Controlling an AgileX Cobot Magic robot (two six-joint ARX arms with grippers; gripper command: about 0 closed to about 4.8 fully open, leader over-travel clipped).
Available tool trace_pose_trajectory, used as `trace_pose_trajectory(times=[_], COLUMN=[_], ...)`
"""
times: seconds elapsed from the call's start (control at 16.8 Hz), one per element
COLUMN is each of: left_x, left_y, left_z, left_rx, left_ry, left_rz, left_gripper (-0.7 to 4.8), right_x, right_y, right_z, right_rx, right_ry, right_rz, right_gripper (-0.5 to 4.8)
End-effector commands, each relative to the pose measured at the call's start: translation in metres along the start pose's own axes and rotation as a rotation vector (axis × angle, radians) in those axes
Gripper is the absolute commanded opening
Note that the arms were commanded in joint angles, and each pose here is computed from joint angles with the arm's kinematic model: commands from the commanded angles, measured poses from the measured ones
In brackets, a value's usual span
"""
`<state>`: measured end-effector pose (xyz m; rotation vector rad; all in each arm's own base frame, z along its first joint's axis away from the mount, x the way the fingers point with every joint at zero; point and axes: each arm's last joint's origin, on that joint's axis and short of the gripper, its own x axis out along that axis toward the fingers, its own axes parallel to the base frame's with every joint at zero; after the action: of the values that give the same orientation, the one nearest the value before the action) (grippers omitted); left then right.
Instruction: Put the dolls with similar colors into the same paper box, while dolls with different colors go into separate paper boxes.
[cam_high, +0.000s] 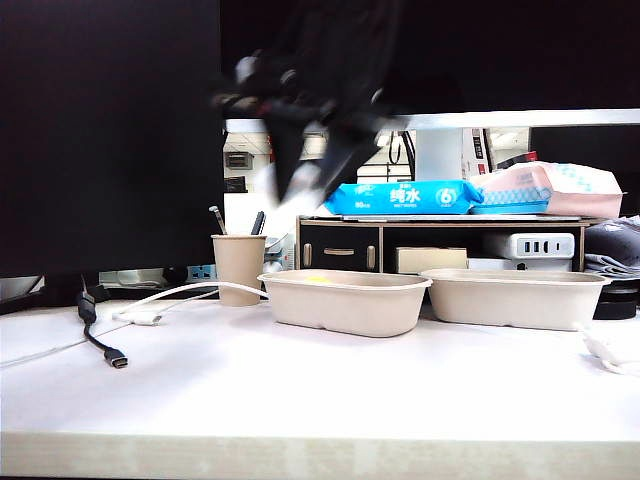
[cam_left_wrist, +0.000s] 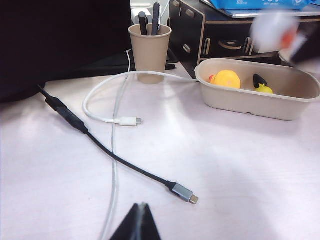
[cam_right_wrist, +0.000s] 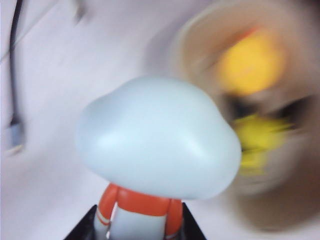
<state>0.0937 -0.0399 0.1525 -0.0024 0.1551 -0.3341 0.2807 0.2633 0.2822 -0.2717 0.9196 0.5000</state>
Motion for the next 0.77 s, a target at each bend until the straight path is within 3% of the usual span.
trace_pose_trajectory(times=[0.06,0.24,0.36,0.6,0.71,0.77], left_x=[0.000,0.000,0.000,0.000,0.000,0.000], left_y=[0.000,0.000,0.000,0.000,0.000,0.000], left_z=[0.001,0.001,0.001,0.001,0.001,0.001], left_rx=[0.000,0.000,0.000,0.000,0.000,0.000], left_ry=[-0.009,-0.009,-0.009,-0.009,-0.009,-0.009], left_rz=[0.000,0.000,0.000,0.000,0.000,0.000], left_gripper=[-0.05,-0.05,-0.05,-0.05,-0.05,-0.05], right_x=[0.006,0.010,0.009,0.020,0.032,0.036], right_y=[-0.066,-0.122,-0.149,-0.164,-0.164,-0.164], right_z=[0.005,0.001,0.000,-0.004,-0.007,-0.009], right_rx=[0.066,0.183,0.217,0.243,0.242,0.242], right_ry=[0.007,0.041,0.020,0.038,0.078,0.091], right_rz=[-0.195,-0.275,-0.261,-0.263,-0.258,-0.262], right_gripper=[0.99,0.99,0.99,0.99,1.45,2.05])
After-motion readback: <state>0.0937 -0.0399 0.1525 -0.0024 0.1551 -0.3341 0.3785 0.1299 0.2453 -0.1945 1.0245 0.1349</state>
